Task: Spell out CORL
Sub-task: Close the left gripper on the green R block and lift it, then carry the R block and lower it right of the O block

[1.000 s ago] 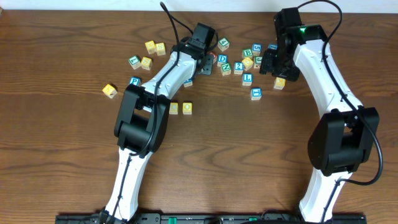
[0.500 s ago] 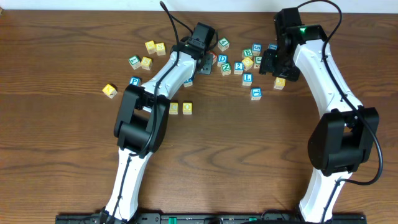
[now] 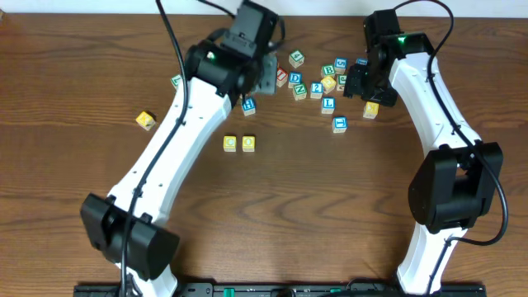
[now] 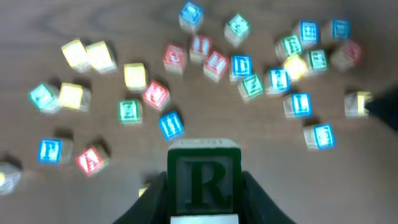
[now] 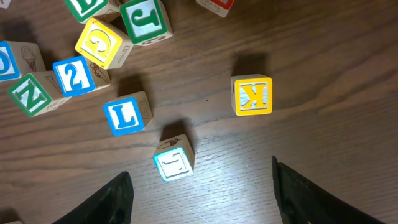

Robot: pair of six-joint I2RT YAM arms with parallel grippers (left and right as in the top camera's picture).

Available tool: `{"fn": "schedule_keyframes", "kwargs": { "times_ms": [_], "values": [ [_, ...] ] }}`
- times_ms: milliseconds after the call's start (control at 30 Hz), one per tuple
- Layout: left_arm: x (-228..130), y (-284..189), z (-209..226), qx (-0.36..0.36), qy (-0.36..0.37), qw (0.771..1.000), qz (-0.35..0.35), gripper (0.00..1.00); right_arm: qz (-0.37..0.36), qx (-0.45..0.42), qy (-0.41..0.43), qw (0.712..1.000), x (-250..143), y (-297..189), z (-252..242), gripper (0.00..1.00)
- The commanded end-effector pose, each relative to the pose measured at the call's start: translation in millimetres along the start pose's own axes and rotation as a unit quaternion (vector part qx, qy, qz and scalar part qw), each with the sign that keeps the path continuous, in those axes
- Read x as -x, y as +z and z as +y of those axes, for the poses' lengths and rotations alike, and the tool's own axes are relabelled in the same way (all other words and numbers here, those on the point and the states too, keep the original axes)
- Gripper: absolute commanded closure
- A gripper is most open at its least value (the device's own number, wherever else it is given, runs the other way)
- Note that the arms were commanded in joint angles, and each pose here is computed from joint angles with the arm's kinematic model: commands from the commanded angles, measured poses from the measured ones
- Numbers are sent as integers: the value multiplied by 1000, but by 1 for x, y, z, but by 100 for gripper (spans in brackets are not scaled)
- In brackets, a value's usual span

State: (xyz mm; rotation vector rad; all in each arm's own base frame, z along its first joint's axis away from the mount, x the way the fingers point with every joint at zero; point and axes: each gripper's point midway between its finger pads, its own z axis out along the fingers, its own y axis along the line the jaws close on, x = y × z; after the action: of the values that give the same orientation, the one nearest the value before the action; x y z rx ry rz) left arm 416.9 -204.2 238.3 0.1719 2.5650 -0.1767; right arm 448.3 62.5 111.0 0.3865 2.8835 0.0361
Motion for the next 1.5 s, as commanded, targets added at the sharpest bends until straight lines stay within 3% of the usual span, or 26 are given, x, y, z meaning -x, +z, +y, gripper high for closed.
{"fn": "schedule_keyframes", "kwargs": {
  "times_ms": [0,200,400,733,1133,1467],
  "values": [
    [-39,1,-15,13,-5,998,64,75,0,-7,-3,1000,0,2,-4,33],
    [-107,28,-34,33,9,989,146,75,0,-7,-4,1000,0,2,-4,32],
    [-145,77,-33,37,-12,988,150,78,1,-7,-5,1000,0,2,-5,32],
    [-167,122,-25,33,-8,993,116,78,1,-7,-5,1000,0,2,-5,32],
    [-178,154,-7,48,-24,991,125,78,1,-7,-4,1000,0,2,-5,32],
    [-177,156,-5,50,-28,991,123,78,1,-7,-4,1000,0,2,-4,32]
  ]
}}
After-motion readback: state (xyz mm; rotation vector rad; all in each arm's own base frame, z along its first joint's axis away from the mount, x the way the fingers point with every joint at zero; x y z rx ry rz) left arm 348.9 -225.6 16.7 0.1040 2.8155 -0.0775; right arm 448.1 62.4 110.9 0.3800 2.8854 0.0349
